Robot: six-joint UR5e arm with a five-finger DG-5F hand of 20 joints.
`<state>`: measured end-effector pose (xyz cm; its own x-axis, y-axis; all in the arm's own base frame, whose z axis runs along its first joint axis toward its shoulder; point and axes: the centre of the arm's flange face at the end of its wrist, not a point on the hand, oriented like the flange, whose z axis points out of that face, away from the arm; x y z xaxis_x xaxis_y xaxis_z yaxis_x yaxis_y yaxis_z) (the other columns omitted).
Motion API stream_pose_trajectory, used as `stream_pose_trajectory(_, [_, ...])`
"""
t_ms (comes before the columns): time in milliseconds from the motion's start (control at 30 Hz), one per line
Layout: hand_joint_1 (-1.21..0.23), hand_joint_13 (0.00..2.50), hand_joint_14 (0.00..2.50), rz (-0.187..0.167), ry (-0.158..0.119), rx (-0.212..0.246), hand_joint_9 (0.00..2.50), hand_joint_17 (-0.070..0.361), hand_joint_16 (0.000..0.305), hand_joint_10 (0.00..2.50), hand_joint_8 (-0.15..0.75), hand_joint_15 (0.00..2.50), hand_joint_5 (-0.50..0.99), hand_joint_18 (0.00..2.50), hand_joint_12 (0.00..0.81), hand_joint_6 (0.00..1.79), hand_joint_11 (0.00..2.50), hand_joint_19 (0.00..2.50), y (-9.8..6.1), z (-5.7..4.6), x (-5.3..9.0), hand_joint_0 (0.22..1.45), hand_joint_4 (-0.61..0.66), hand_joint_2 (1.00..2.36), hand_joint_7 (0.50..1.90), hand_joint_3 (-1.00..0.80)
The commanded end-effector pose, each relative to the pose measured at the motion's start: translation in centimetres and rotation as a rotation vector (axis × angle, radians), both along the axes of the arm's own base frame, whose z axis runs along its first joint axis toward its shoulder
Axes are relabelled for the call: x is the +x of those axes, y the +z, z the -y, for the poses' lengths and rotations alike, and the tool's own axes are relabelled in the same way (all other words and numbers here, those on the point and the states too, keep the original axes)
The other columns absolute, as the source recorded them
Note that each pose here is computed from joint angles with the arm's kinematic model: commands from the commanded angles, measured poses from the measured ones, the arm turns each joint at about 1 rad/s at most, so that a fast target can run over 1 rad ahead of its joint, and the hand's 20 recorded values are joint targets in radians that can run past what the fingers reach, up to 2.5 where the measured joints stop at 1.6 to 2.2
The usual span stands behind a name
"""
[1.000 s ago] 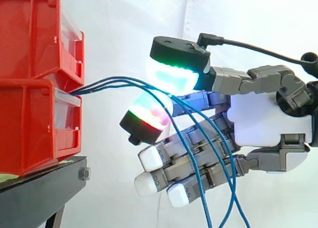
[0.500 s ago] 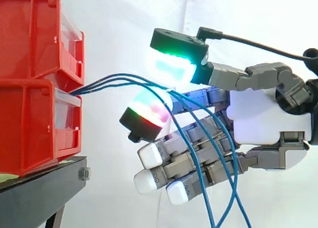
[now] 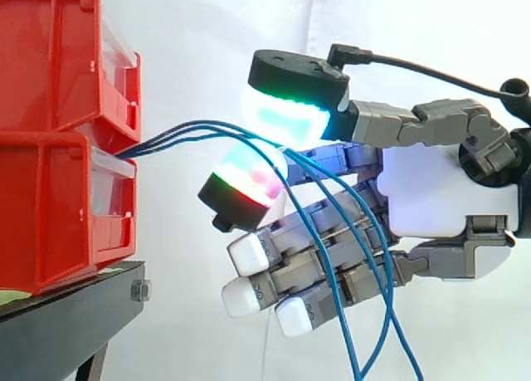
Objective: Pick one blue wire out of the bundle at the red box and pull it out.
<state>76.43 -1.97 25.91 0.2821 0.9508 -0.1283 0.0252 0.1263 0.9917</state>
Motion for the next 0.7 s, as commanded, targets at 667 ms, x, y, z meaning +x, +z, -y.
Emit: stream_pose_trajectory(667, [-0.79, 0.72, 0.01, -0.005, 0.000, 0.008, 0.76, 0.128, 0.057, 0.01, 0.305, 0.39, -0.23, 0.68, 0.415, 0.90, 0.57, 0.46, 0.02, 0.01, -0.02, 0.76, -0.01, 1.01, 0.95, -0.34])
